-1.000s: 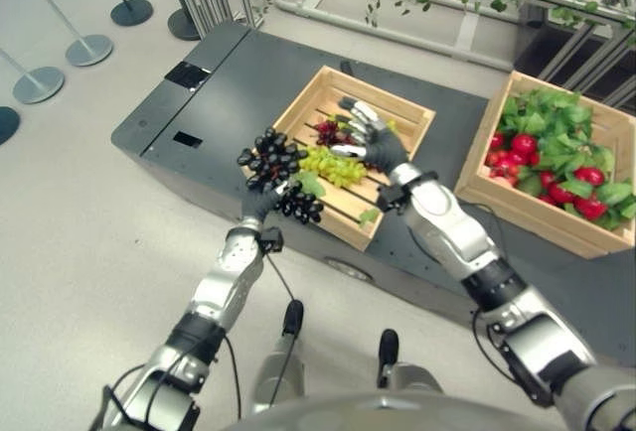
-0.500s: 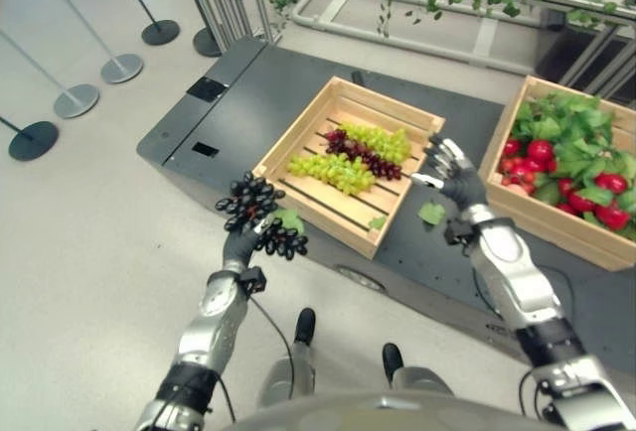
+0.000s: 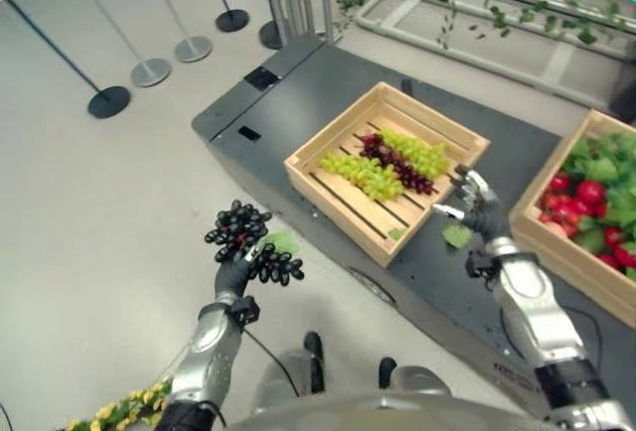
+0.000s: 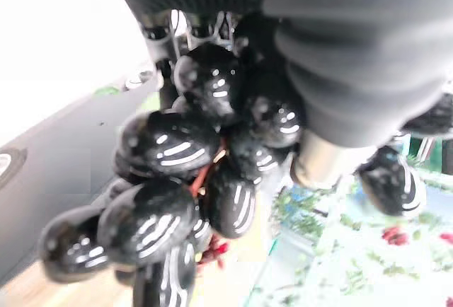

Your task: Pick up the fruits from the basket on one side to the basket on the other side

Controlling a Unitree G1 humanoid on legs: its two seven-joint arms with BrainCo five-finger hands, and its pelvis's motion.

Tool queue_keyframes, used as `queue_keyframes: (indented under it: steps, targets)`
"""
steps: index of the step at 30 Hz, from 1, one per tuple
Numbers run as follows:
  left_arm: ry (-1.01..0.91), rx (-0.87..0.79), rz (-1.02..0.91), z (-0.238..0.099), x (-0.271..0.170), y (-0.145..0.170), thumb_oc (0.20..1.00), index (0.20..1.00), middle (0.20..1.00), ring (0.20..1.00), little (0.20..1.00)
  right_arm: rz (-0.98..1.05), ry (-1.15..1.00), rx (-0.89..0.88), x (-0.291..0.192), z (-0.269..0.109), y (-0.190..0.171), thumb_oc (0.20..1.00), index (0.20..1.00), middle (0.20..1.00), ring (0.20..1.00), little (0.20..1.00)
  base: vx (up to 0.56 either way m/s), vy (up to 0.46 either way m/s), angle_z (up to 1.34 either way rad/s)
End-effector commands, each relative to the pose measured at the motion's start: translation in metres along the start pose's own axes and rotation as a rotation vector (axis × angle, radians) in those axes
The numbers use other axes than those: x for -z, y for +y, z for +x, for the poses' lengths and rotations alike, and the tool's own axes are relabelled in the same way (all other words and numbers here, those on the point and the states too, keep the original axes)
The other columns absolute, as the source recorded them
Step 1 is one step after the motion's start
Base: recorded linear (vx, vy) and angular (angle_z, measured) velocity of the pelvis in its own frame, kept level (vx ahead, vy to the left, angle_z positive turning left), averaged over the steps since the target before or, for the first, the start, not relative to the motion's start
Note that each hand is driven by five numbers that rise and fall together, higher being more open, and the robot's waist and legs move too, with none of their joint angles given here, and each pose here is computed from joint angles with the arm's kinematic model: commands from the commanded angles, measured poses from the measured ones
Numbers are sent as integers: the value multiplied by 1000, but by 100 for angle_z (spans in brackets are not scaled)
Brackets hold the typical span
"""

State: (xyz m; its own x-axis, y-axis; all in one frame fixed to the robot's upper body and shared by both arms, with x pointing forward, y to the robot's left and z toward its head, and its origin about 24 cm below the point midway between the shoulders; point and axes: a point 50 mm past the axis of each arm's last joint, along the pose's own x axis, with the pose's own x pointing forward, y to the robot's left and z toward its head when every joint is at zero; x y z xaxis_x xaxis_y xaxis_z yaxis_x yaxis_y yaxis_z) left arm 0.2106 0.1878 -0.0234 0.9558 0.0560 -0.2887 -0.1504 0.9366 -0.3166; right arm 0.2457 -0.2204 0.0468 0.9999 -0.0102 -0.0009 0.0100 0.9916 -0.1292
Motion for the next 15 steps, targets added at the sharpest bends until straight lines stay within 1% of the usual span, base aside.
queue_keyframes:
  steps: [1, 3, 7, 10, 12, 15]
  targets:
    - [-187, 56, 52, 8, -38, -3, 200, 200, 200, 200, 200, 9, -142, 36, -24, 7, -7, 1000, 1000, 1000, 1000, 1000, -161, 33, 112]
    - [-191, 66, 57, 10, -40, -6, 200, 200, 200, 200, 200, 19, -123, 64, -19, 3, -11, 1000, 1000, 1000, 1000, 1000, -181, 55, 170]
    - [-191, 55, 87, 6, -41, -1, 200, 200, 200, 200, 200, 13, -83, 70, -11, 0, -11, 1000, 1000, 1000, 1000, 1000, -152, 110, 91]
    - [-185, 29, 134, -3, -40, 10, 200, 200, 200, 200, 200, 24, -61, 49, -6, -2, -6, 1000, 1000, 1000, 1000, 1000, -153, 129, 47]
    - [-183, 18, 154, -3, -41, 13, 200, 200, 200, 200, 200, 26, -53, 52, -4, -4, -5, 1000, 1000, 1000, 1000, 1000, -219, 100, 15]
    - [-171, 27, 177, -2, -40, 15, 200, 200, 200, 200, 200, 8, -35, 62, 0, -7, -7, 1000, 1000, 1000, 1000, 1000, -188, 37, 54]
